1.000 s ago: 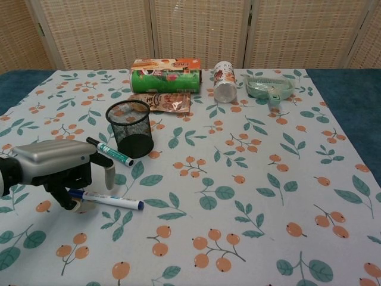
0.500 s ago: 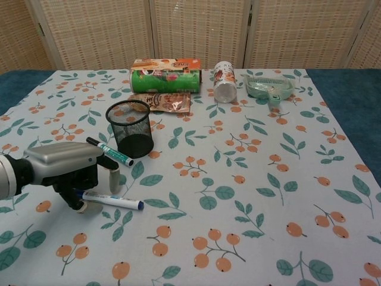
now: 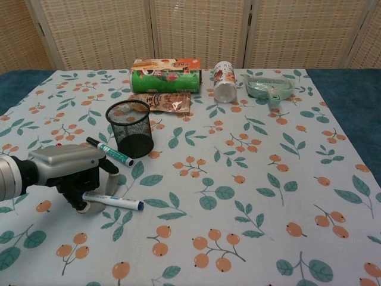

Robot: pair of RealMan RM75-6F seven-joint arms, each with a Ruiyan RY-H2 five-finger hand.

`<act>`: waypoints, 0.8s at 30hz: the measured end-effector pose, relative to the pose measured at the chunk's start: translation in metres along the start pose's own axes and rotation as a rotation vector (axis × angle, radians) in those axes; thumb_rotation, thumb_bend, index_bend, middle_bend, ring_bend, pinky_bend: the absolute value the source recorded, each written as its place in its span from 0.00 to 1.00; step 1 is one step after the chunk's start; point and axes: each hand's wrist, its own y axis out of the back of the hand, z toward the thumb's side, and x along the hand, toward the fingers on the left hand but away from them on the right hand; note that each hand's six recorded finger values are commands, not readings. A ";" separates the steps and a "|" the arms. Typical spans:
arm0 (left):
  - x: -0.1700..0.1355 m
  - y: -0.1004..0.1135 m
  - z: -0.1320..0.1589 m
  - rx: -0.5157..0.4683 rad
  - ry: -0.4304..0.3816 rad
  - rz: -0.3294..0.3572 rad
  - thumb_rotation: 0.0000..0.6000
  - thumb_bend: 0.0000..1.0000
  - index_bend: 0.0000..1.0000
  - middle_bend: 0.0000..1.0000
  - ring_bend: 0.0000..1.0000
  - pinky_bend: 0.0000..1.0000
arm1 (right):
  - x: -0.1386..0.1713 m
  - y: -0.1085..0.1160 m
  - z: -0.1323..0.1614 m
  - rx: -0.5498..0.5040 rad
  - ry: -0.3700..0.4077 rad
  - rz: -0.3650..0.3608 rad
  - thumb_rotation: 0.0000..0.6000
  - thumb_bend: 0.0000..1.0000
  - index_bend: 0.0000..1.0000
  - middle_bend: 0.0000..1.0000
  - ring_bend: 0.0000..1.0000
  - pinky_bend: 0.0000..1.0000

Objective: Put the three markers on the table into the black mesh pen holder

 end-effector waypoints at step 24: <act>-0.030 0.049 0.014 -0.283 0.010 0.133 1.00 0.38 0.61 1.00 0.98 0.99 | -0.003 -0.004 0.004 0.013 0.007 0.008 1.00 0.26 0.09 0.00 0.00 0.00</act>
